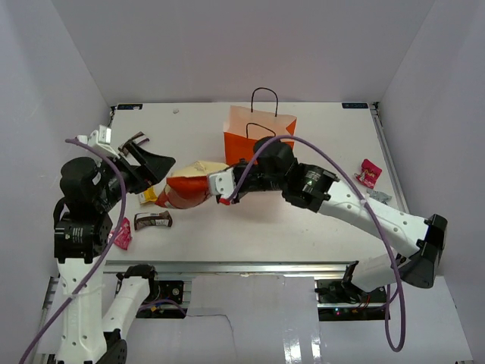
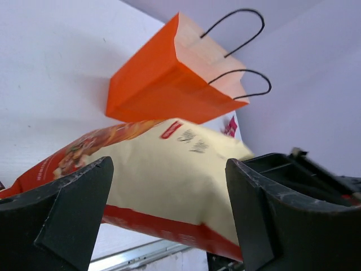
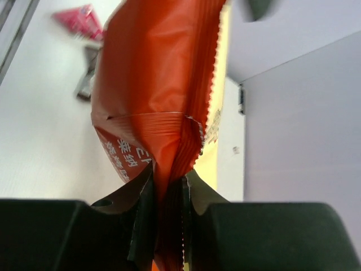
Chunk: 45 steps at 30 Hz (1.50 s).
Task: Place the snacks into the paper bag
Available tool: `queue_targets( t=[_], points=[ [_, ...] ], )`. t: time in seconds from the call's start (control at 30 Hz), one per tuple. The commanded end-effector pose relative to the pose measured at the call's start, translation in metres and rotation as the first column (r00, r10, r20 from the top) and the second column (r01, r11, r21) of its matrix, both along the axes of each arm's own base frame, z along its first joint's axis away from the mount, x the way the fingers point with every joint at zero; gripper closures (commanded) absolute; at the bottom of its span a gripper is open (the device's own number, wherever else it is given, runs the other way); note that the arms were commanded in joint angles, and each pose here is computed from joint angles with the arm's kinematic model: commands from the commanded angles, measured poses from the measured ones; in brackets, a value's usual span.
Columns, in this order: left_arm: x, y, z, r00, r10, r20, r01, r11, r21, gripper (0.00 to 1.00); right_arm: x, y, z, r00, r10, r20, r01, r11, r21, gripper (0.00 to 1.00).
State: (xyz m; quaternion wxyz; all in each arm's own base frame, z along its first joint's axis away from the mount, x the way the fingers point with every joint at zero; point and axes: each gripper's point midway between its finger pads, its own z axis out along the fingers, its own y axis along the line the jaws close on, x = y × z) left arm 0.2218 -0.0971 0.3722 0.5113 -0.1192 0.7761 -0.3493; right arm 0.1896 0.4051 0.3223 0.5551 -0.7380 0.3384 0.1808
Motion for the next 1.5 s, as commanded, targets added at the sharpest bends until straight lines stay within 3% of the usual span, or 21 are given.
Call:
queue_targets(
  t=[0.0,0.3,0.53,1.03,1.23,1.47],
  points=[
    [-0.004,0.020,0.020,0.990,0.119,0.082,-0.122,0.992,0.036,0.09,-0.003,-0.007,0.102,0.998,-0.004,-0.065,0.020,0.968,0.249,0.92],
    [-0.026,0.038,0.052,0.949,0.225,0.220,-0.233,0.972,0.013,0.04,0.032,-0.045,0.221,0.993,-0.075,-0.093,0.110,0.873,0.474,0.92],
    [-0.024,0.036,0.038,0.958,0.216,0.190,-0.222,0.975,0.011,0.04,0.078,-0.088,0.266,0.973,-0.218,-0.070,0.219,0.799,0.560,0.92],
    [-0.017,0.030,0.001,0.975,0.184,0.121,-0.188,0.982,0.019,0.04,0.148,-0.197,0.196,0.851,-0.483,-0.207,0.521,0.720,0.459,0.92],
    [-0.013,0.029,-0.004,0.977,0.180,0.113,-0.183,0.983,0.022,0.04,0.141,-0.206,0.179,0.838,-0.485,-0.249,0.544,0.717,0.436,0.92],
    [-0.011,0.028,-0.012,0.981,0.170,0.098,-0.173,0.985,0.020,0.04,0.147,-0.218,0.159,0.757,-0.544,-0.362,0.653,0.634,0.414,0.92]
  ],
)
